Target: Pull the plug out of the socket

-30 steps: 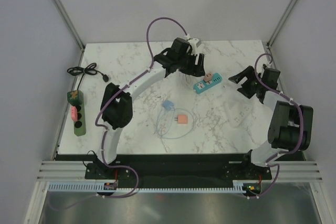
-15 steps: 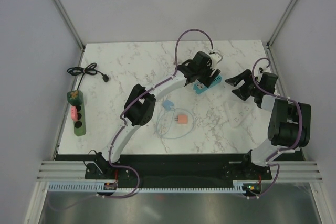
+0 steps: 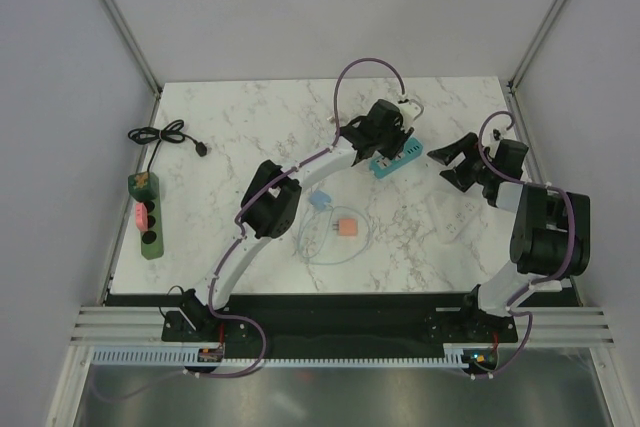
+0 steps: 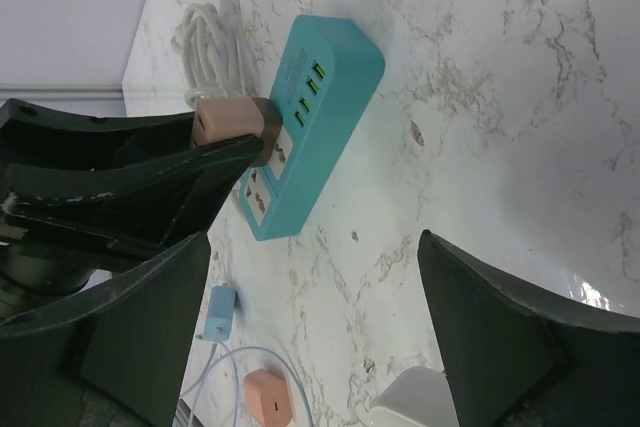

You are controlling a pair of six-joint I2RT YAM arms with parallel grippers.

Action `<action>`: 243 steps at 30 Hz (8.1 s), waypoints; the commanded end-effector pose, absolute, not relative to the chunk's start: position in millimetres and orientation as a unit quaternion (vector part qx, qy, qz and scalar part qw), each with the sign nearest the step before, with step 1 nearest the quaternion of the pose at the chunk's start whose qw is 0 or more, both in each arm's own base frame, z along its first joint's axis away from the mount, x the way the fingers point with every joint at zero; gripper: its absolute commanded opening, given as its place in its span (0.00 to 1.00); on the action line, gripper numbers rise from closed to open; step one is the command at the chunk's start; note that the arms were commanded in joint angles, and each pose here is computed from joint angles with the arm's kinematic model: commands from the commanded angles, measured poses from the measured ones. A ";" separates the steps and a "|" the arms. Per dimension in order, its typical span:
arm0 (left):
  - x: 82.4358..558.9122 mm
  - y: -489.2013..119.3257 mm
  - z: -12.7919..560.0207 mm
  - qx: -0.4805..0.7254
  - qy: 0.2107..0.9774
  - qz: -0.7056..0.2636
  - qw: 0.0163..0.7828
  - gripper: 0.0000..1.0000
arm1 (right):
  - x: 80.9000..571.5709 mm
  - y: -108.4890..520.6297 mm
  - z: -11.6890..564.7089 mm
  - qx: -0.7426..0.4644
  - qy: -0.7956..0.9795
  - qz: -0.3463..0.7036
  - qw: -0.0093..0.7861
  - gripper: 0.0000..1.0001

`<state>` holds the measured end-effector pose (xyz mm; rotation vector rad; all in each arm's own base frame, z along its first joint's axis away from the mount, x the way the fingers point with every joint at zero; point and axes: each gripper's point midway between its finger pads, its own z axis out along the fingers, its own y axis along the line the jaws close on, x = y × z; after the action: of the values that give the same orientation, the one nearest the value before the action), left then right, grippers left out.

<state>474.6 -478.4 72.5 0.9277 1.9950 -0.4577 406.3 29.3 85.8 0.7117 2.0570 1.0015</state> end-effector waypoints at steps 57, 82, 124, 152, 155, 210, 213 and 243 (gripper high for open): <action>400.7 -370.6 165.8 0.152 0.886 -0.291 0.328 0.02 | 406.1 35.7 93.2 0.230 0.821 0.348 0.390 0.87; 282.5 -240.1 82.2 0.024 0.941 -0.287 0.179 0.25 | 396.8 46.1 106.4 0.200 0.830 0.331 0.401 0.87; 232.1 13.2 118.8 -0.307 0.916 0.093 0.239 1.00 | 394.2 65.1 108.9 0.180 0.835 0.341 0.392 0.88; 176.6 164.0 127.8 -0.639 0.682 0.241 0.260 0.02 | 393.3 79.9 110.7 0.168 0.836 0.347 0.390 0.88; 170.5 176.2 109.5 -0.667 0.655 0.251 0.251 0.02 | 393.1 79.8 110.4 0.168 0.836 0.347 0.390 0.88; 245.6 136.3 0.2 -0.668 0.711 0.053 0.212 0.02 | 393.6 79.2 106.7 0.163 0.843 0.334 0.388 0.88; 255.2 123.6 0.6 -0.643 0.734 0.046 0.214 0.02 | 393.5 78.6 105.9 0.164 0.844 0.334 0.387 0.88; 296.5 -0.2 114.2 -0.355 0.852 -0.073 0.377 0.02 | 396.5 86.7 106.9 0.114 0.870 0.258 0.404 0.96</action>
<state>302.0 1.7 90.0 -0.9878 2.2115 -0.1605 381.4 91.2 81.7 0.3754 2.2498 0.7713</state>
